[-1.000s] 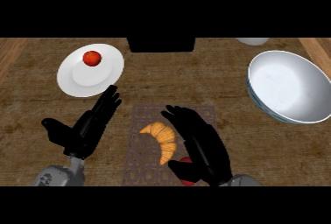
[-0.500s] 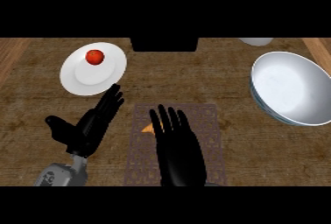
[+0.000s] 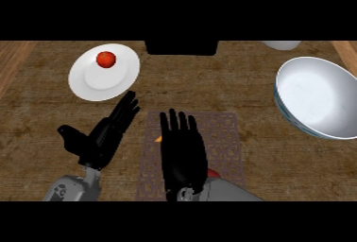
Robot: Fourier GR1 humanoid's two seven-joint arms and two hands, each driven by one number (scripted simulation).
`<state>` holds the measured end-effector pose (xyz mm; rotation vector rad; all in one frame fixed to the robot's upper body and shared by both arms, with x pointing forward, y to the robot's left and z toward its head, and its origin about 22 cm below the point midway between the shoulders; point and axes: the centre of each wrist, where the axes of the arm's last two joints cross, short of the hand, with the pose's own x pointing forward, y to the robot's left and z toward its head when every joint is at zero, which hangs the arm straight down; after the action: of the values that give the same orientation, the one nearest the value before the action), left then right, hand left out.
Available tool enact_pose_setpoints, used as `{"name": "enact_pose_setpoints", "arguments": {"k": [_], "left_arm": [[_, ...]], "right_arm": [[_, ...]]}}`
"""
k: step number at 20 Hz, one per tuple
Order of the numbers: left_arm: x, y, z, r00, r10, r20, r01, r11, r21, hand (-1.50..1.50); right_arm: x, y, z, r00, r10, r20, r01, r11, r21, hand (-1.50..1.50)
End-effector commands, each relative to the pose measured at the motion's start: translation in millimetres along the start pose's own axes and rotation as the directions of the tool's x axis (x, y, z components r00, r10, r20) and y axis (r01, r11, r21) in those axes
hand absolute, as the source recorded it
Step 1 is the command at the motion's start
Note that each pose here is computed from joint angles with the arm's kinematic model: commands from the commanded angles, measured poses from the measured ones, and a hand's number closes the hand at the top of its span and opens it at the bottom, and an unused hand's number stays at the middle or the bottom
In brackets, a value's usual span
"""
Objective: Pick the croissant from the placemat and place it in the bowl
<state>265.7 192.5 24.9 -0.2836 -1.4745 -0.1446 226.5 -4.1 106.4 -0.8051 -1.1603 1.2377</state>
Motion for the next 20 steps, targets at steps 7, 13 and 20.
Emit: {"name": "enact_pose_setpoints", "arguments": {"k": [7, 13, 20], "left_arm": [[5.2, -1.8, -1.6, 1.000, 0.001, 0.022, -0.001, 1.000, 0.012, 0.00], [16.8, -1.3, -10.8, 1.000, 0.002, 0.016, -0.002, 1.000, -0.008, 0.00], [-4.8, 11.8, 2.7, 1.000, 0.010, -0.011, -0.010, 1.000, 0.015, 0.00]], "right_arm": [[11.8, -5.3, -19.2, 0.954, 0.134, -0.267, -0.097, 0.984, 0.147, -1.50], [13.1, 21.4, -22.3, 0.955, 0.152, -0.255, -0.107, 0.977, 0.183, -1.50], [6.5, 37.0, -41.5, 0.950, 0.171, -0.261, -0.128, 0.976, 0.175, -1.50]]}}
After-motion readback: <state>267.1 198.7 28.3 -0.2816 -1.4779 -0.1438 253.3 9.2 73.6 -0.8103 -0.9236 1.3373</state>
